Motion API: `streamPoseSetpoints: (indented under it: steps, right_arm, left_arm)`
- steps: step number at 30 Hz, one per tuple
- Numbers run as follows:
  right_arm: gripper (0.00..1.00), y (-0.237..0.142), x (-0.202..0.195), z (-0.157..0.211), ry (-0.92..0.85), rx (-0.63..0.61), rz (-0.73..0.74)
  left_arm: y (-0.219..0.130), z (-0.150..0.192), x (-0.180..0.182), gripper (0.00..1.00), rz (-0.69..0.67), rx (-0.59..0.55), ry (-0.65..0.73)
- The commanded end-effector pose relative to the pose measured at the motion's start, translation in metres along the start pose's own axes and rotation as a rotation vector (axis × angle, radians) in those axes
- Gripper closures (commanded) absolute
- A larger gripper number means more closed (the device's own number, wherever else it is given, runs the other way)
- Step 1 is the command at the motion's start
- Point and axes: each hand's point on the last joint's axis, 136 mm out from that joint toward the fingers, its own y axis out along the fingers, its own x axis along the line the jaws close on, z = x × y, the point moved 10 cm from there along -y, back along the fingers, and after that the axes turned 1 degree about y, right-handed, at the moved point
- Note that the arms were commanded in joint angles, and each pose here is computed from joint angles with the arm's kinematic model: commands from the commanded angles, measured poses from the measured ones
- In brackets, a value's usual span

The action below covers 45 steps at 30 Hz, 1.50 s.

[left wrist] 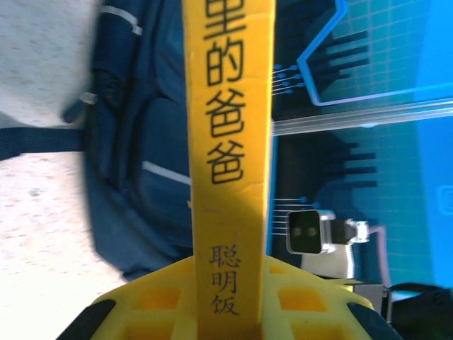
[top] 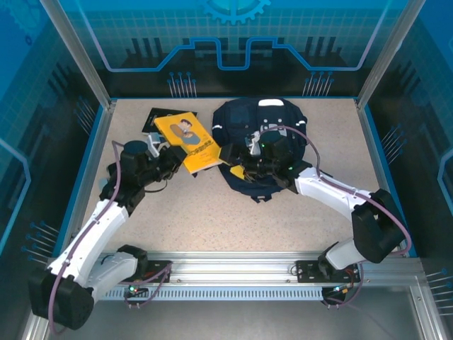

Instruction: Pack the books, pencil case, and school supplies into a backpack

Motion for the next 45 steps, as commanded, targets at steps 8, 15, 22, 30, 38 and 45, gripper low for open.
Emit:
streamPoseSetpoints:
  steps: [8,15,22,30,38,45]
  right_arm:
    - [0.0,-0.012,0.055,-0.008,0.14,-0.145,-0.277]
    - [0.08,0.006,0.055,-0.005,0.228,-0.137,-0.362]
    - [0.32,0.016,0.047,0.0,0.271,-0.156,-0.383]
    - [0.66,0.018,0.035,-0.002,0.313,-0.213,-0.34]
    - [0.89,0.008,0.018,0.002,0.229,-0.28,-0.204]
    - [0.97,-0.046,0.032,0.0,-0.099,-0.353,0.048]
  left_arm:
    - [-0.008,-0.016,-0.071,0.93,0.261,-0.084,-0.032]
    - [-0.01,-0.01,-0.066,0.95,0.281,-0.079,-0.102]
    - [-0.007,-0.008,-0.058,0.95,0.279,-0.079,-0.13]
    - [0.001,-0.007,-0.052,0.95,0.261,-0.061,-0.103]
    - [0.01,0.003,-0.025,0.68,0.16,-0.006,-0.105]
    - [0.01,0.019,0.019,0.25,-0.08,0.049,0.011]
